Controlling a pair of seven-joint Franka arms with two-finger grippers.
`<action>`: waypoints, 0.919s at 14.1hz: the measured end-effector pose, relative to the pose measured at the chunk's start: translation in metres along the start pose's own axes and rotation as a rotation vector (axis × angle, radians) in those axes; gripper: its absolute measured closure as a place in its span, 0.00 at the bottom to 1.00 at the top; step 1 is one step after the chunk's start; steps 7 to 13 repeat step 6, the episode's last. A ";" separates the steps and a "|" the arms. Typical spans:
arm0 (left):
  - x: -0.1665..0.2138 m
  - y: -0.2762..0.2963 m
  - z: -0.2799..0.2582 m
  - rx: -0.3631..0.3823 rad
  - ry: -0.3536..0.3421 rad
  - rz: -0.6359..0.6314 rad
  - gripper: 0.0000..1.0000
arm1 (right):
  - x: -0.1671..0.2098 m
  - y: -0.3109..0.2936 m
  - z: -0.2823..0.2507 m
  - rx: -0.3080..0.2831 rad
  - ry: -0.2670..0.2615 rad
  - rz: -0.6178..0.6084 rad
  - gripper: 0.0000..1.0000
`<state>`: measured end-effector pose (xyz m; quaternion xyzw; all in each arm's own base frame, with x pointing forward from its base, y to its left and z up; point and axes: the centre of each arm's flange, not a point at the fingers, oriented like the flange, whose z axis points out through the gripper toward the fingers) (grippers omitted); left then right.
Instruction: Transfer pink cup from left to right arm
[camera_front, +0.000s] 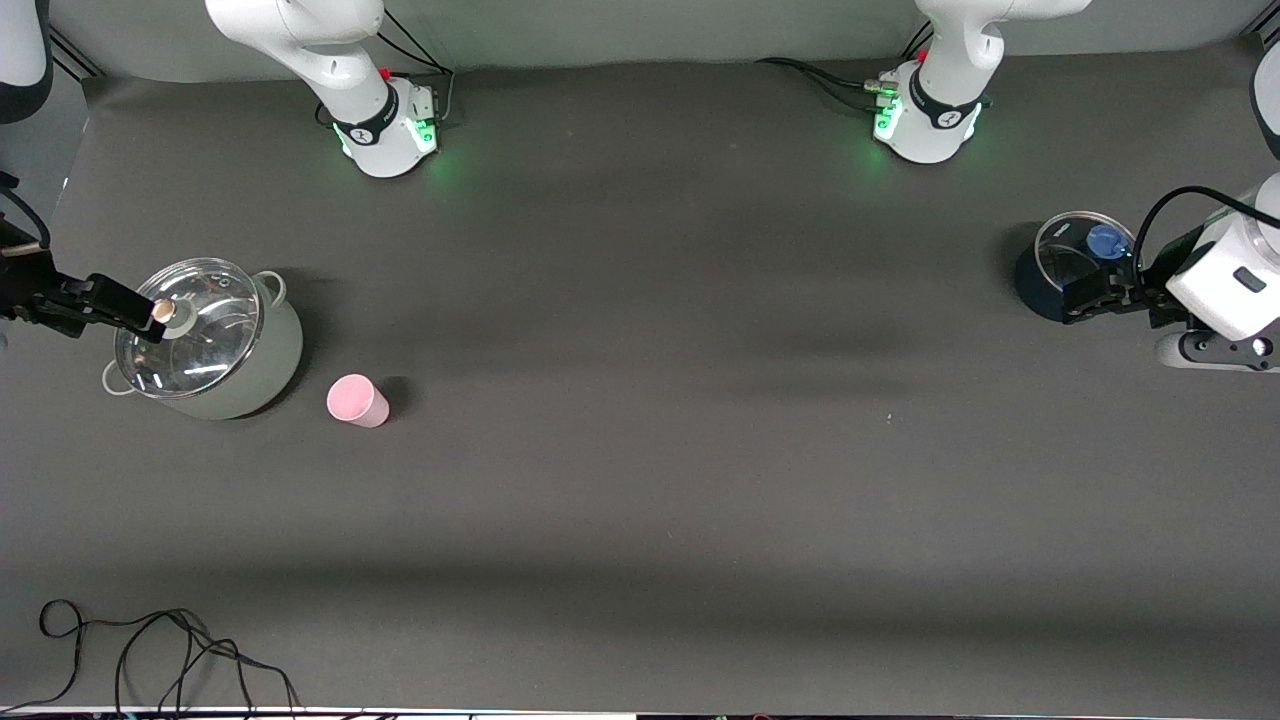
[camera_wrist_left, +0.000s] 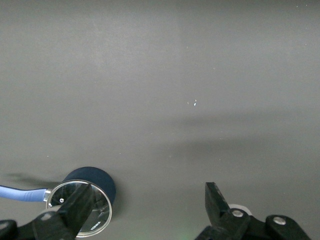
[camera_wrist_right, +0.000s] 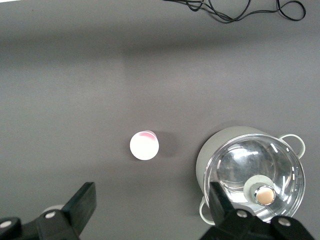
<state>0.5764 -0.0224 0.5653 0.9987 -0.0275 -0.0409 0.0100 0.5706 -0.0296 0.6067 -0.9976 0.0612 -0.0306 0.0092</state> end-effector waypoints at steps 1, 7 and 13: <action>0.000 0.000 0.000 0.000 0.000 0.000 0.00 | 0.000 0.000 0.000 0.000 0.000 0.000 0.00; 0.000 0.000 0.000 0.000 0.001 0.000 0.00 | 0.000 -0.001 -0.001 0.000 0.000 -0.002 0.00; 0.000 0.000 0.000 0.000 0.001 0.000 0.00 | 0.000 -0.001 -0.001 0.000 0.000 -0.002 0.00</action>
